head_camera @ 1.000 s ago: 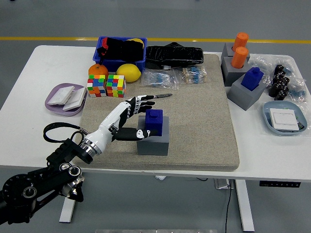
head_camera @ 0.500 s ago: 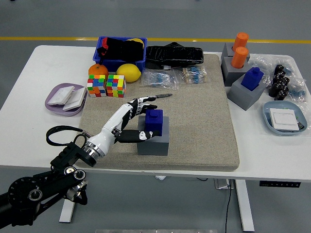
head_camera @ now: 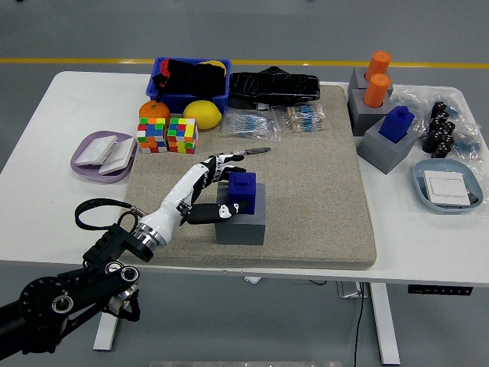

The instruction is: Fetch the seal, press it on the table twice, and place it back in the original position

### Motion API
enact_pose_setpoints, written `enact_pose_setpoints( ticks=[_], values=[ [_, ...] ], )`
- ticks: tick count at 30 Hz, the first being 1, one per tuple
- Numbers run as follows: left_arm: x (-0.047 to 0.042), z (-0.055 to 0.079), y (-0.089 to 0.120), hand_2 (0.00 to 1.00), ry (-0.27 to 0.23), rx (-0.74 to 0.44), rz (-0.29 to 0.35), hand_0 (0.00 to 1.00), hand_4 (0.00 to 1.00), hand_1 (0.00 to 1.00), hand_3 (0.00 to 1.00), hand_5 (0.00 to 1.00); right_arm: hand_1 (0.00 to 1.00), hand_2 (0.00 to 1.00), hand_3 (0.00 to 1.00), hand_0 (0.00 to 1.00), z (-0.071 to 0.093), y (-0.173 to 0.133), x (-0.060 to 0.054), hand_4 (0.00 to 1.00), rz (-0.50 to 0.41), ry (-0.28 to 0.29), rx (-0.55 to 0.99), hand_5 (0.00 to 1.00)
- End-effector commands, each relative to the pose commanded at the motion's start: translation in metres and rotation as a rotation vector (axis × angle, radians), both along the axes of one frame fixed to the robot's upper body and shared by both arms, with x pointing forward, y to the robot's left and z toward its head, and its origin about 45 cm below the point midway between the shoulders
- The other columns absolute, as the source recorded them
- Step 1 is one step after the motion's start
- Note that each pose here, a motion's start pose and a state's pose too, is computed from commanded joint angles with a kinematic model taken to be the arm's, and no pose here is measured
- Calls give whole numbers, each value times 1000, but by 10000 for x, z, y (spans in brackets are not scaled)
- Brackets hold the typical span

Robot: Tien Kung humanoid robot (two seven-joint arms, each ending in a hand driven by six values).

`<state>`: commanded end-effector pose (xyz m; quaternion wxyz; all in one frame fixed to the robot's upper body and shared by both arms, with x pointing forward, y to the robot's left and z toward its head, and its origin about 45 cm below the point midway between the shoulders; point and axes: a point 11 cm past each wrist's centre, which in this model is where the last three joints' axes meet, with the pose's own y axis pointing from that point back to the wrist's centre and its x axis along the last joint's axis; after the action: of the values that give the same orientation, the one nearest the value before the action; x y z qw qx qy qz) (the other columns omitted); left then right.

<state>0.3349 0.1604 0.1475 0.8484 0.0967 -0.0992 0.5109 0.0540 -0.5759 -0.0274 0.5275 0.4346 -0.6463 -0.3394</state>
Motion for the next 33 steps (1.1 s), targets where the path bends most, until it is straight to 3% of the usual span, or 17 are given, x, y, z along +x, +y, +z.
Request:
enact_pose_setpoints(
  ticks=[11, 12, 17, 18, 23, 24, 33],
  values=[
    [-6, -18, 2, 711, -1, 15, 3, 703, 754, 716, 821, 2, 700, 673, 647, 792, -9, 11, -8, 814, -3, 0, 3, 462],
    [-7, -19, 1, 691, -1, 17, 2, 594, 700, 647, 817, 2, 700, 673, 648, 793, -9, 11, -8, 814, -3, 0, 3, 462],
    [-6, -13, -6, 691, -5, 21, 4, 594, 700, 647, 817, 2, 700, 673, 648, 793, -10, 13, -5, 814, -3, -1, 3, 462],
    [-6, -13, -7, 635, -6, 23, 4, 547, 648, 556, 810, 2, 701, 673, 648, 793, -11, 15, -6, 814, -4, -1, 3, 462],
    [-5, -5, -14, 635, -18, 35, 8, 547, 648, 556, 810, 2, 701, 673, 648, 793, -11, 13, -10, 814, -6, -1, 3, 462],
    [-3, 0, -15, 572, -22, 36, 10, 549, 616, 499, 807, 2, 699, 673, 647, 791, -10, 11, -11, 813, -6, -2, 2, 461],
    [22, 60, -16, 520, -47, 30, 21, 546, 585, 446, 802, 2, 699, 673, 648, 791, -15, 18, -17, 813, -8, -2, 4, 462]
  ],
)
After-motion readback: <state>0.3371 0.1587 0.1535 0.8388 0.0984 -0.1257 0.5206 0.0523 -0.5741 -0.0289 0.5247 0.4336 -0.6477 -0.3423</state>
